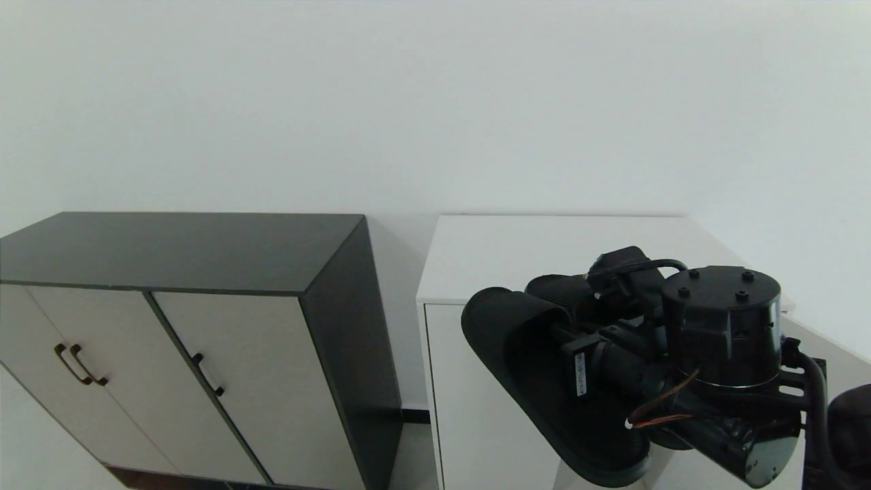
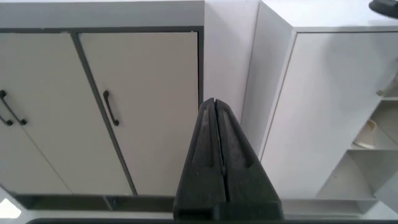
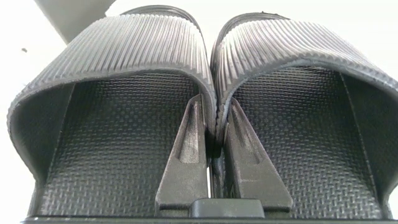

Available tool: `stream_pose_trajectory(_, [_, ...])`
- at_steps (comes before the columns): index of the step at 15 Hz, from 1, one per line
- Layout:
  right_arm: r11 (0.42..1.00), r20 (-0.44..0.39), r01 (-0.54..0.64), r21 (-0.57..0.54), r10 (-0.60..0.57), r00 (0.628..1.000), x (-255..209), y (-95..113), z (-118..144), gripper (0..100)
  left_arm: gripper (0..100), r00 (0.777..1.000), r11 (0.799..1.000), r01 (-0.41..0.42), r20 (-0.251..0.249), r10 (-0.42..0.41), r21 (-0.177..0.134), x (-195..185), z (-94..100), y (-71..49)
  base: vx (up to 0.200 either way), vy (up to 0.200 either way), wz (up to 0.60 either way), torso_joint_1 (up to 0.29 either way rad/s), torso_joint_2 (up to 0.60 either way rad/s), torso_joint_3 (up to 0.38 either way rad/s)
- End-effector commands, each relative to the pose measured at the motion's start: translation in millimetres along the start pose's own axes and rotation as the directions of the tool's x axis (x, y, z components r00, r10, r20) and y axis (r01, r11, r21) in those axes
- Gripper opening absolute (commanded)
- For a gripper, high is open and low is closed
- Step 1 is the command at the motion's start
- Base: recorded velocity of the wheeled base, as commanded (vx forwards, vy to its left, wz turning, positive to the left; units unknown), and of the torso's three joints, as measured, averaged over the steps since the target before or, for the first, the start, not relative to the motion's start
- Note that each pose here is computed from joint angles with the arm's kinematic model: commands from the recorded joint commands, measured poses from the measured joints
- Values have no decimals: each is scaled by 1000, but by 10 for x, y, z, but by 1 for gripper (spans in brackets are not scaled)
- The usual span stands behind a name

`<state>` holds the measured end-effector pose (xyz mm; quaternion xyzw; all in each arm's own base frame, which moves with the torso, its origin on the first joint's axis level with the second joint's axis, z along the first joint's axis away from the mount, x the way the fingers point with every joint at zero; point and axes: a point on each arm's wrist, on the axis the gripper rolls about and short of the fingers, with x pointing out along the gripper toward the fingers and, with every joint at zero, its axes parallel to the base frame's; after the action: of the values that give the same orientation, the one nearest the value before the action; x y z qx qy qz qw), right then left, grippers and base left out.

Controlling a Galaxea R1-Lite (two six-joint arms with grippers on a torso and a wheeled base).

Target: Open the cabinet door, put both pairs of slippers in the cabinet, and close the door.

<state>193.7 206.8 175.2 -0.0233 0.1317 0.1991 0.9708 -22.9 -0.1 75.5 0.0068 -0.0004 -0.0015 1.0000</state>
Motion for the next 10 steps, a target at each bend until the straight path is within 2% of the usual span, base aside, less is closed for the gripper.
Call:
stream_pose_trajectory(1, [1000, -3, -2, -2, 2, 1000, 2, 6, -7, 0, 0, 1000, 1000, 0, -1, 0, 0, 1, 0, 0, -200, 0, 0, 7, 2, 2])
stream_pose_trajectory(8, [1000, -7, -16, -6, 16, 1000, -19, 32, -29, 0, 0, 1000, 1000, 0, -1, 0, 3, 1, 0, 0, 0, 0, 0, 0, 0, 0])
stream_pose_trajectory(10, [1000, -8, -22, -8, 22, 1000, -31, 45, -36, 0, 0, 1000, 1000, 0, -1, 0, 3, 1, 0, 0, 0, -200, 0, 0, 0, 2])
